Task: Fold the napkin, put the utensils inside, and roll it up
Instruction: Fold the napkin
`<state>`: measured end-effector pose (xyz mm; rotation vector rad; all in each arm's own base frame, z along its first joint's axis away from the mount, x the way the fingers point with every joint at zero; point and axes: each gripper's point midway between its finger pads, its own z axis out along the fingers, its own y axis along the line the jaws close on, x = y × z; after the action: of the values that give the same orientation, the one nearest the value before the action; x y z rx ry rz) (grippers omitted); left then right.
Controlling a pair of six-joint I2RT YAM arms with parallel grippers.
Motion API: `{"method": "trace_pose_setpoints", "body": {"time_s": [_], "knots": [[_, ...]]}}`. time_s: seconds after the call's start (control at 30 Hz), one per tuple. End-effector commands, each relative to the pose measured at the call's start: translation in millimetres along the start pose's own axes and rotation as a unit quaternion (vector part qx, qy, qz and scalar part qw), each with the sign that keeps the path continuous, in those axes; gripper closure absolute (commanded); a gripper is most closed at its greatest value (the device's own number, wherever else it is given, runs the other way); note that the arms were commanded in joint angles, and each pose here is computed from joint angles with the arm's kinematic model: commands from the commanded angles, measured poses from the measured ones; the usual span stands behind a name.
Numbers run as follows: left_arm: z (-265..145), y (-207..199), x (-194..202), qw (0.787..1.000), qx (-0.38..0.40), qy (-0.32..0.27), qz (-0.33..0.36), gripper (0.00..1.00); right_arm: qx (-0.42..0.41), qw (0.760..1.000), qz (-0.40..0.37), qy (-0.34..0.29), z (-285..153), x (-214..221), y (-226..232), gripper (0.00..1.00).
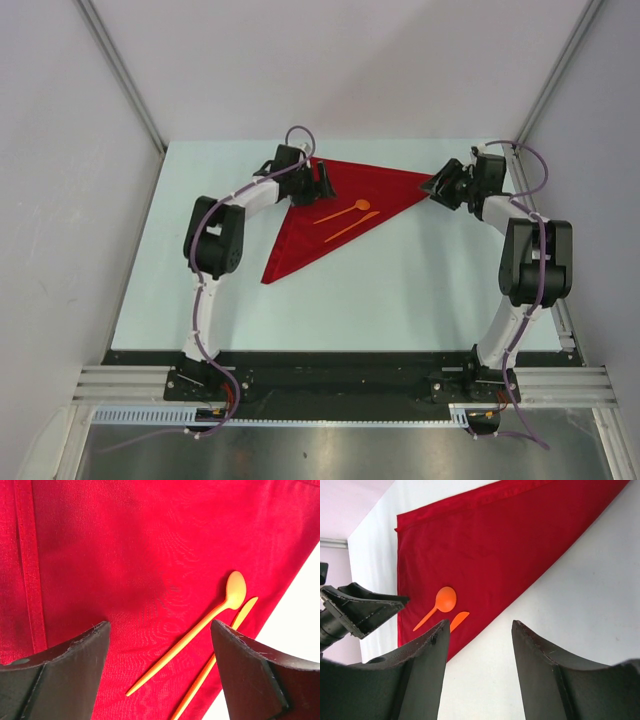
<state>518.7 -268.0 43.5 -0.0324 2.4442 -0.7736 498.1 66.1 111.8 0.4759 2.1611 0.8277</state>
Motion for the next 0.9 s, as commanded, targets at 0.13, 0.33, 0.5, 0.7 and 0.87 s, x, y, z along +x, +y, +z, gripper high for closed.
{"method": "trace_pose_setpoints", "body": {"time_s": [0.13,0.33,0.5,0.7,0.87], "knots": [[13.4,22.7,-1.0,1.000,-0.013,0.003,-0.024,0.12,-0.022,0.999,-0.020,-0.032,-21.3,-22.7,22.1,0.43],[21.8,27.5,-2.5,1.000,-0.015,0.009,-0.026,0.12,-0.018,0.999,-0.017,-0.032,-21.1,-23.0,18.4,0.43],[25.3,36.5,-4.4,0.999,-0.022,0.010,-0.030,0.12,-0.015,0.999,-0.015,-0.032,-20.4,-22.6,16.0,0.43],[27.4,48.9,-9.1,0.999,-0.029,0.008,-0.039,0.12,-0.014,0.999,-0.014,-0.034,-19.3,-24.5,15.0,0.43],[29.7,47.6,-16.8,0.999,-0.025,0.003,-0.036,0.12,-0.004,0.999,-0.010,-0.034,-15.1,-24.2,6.5,0.43]]}}
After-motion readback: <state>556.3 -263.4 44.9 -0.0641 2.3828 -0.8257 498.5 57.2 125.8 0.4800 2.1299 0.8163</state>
